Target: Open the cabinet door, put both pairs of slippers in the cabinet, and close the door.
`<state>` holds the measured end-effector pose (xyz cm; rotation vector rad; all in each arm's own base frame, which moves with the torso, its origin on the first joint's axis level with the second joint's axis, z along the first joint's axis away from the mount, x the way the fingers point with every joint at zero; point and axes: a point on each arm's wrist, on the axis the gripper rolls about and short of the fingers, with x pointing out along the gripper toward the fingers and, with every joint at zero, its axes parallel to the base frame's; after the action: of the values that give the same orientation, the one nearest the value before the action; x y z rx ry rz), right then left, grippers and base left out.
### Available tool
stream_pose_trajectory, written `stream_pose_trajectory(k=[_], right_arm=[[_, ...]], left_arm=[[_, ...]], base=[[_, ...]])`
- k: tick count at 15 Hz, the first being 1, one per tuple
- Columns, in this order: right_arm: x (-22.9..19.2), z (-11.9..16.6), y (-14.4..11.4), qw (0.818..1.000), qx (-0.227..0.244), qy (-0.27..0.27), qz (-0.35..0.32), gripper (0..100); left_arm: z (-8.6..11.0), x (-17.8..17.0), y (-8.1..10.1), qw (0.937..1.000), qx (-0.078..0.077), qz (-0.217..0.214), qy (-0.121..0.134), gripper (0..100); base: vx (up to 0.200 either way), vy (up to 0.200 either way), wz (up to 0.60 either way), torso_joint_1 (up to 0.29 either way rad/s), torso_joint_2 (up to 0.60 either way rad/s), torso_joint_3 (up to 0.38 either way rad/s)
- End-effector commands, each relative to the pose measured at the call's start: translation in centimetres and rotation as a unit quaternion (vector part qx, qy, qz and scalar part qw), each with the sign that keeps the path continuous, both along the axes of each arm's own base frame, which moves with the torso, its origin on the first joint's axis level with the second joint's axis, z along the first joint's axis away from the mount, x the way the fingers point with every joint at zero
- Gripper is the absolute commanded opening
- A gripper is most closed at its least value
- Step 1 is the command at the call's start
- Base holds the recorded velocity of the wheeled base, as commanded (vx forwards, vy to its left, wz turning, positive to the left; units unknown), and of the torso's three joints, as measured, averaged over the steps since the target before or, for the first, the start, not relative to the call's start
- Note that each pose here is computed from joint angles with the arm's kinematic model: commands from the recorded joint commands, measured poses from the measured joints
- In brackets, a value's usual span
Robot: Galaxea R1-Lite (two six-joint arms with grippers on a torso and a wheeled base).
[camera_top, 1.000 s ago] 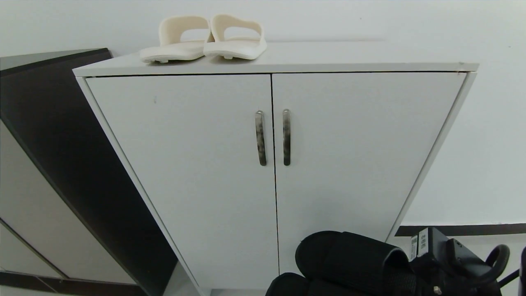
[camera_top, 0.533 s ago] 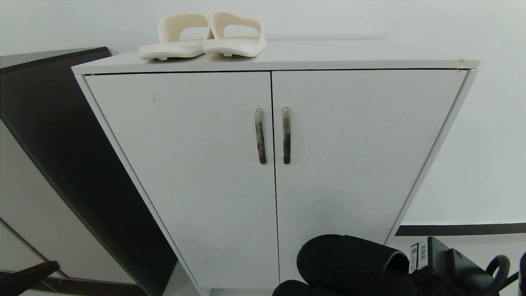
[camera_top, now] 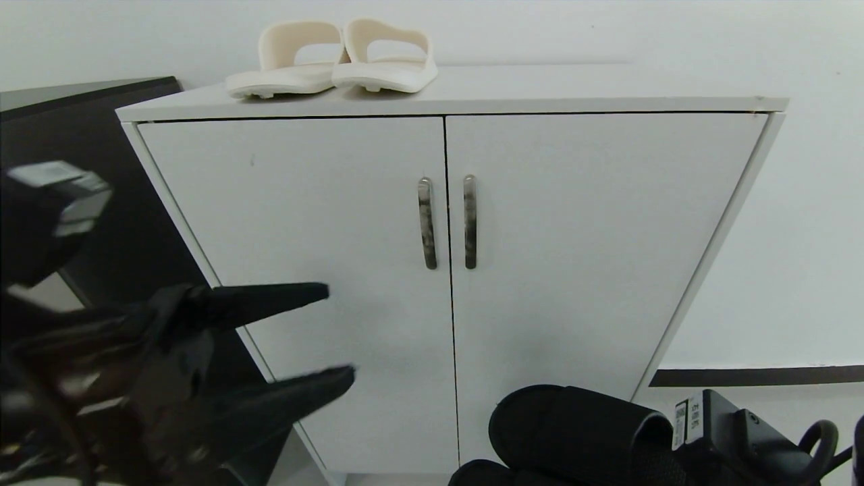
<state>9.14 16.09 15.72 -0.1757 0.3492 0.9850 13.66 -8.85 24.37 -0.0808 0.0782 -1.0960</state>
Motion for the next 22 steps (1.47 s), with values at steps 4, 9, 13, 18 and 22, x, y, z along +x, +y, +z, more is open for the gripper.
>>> stream_pose_trajectory(k=[4,9,13,18,22], right_arm=[[0.1,-0.1,0.1,1.0,-0.003,0.002,0.0,0],[0.1,-0.2,0.1,1.0,-0.005,0.003,-0.001,0],[0.0,-0.3,0.0,1.0,-0.005,0.003,0.0,0],[0.1,-0.2,0.1,1.0,-0.006,0.003,0.001,0],[0.1,-0.2,0.1,1.0,-0.006,0.002,0.0,0]], left_arm=[[2.1,4.7,-6.2,0.9999,-0.013,-0.007,0.003,100],[2.7,5.7,-7.7,0.9909,-0.043,-0.114,0.058,100],[2.3,6.0,-8.1,0.9955,-0.052,-0.064,0.048,100],[1.6,7.0,-8.5,0.9977,-0.048,-0.022,0.043,100],[0.9,8.6,-9.2,0.9982,-0.051,-0.001,0.033,100]], base=[[0.0,0.0,0.0,0.0,0.0,0.0],[0.0,0.0,0.0,0.0,0.0,0.0],[0.0,0.0,0.0,0.0,0.0,0.0],[0.0,0.0,0.0,0.0,0.0,0.0],[0.0,0.0,0.0,0.0,0.0,0.0]])
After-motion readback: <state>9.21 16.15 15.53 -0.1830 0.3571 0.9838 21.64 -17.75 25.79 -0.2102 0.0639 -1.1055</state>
